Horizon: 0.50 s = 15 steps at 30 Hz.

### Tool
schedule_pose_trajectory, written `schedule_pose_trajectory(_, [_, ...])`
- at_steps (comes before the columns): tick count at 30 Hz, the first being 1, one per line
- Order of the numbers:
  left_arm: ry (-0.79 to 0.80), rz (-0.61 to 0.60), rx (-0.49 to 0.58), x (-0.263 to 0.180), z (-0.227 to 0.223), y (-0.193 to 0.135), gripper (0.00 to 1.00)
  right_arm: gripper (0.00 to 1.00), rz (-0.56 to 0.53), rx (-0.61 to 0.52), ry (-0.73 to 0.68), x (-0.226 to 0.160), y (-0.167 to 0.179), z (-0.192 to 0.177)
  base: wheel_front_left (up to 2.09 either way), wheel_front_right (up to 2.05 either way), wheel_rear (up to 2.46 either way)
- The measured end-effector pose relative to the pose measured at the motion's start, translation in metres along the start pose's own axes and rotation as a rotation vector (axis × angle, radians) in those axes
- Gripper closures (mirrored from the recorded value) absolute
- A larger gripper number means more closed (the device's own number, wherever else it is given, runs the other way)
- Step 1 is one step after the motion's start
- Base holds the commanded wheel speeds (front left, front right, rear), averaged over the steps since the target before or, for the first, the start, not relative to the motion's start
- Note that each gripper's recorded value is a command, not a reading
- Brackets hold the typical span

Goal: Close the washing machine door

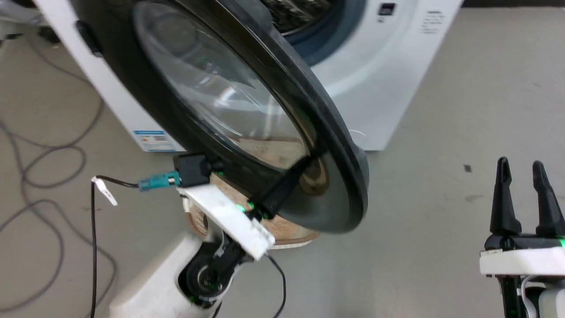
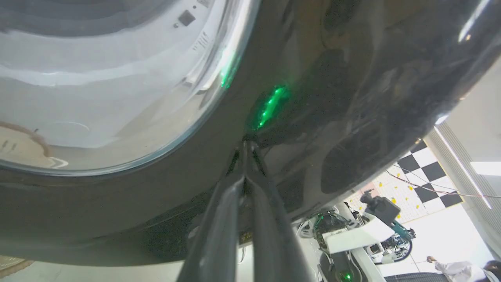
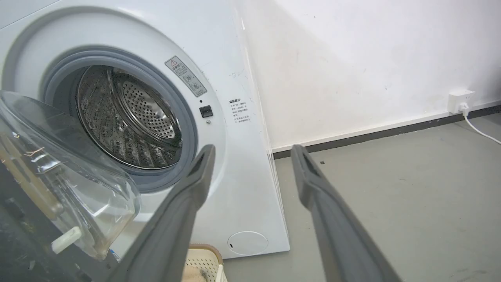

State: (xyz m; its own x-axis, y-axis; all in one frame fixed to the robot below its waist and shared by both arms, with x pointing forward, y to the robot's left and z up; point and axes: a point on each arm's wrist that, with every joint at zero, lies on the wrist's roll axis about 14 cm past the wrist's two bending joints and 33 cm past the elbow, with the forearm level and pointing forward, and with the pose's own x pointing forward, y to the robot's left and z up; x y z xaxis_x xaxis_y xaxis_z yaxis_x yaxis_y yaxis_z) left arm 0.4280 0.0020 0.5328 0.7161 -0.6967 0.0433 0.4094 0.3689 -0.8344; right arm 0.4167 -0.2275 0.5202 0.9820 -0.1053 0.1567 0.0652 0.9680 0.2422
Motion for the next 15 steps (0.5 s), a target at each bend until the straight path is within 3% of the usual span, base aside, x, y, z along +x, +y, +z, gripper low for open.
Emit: schedule_pose_trajectory(15, [0.039,0.016,-0.041,0.077,-0.022,0.030,1.00,0.00,-0.126,-0.034,0.003,-0.011,-0.045,0.005,0.00,0.00,0.00])
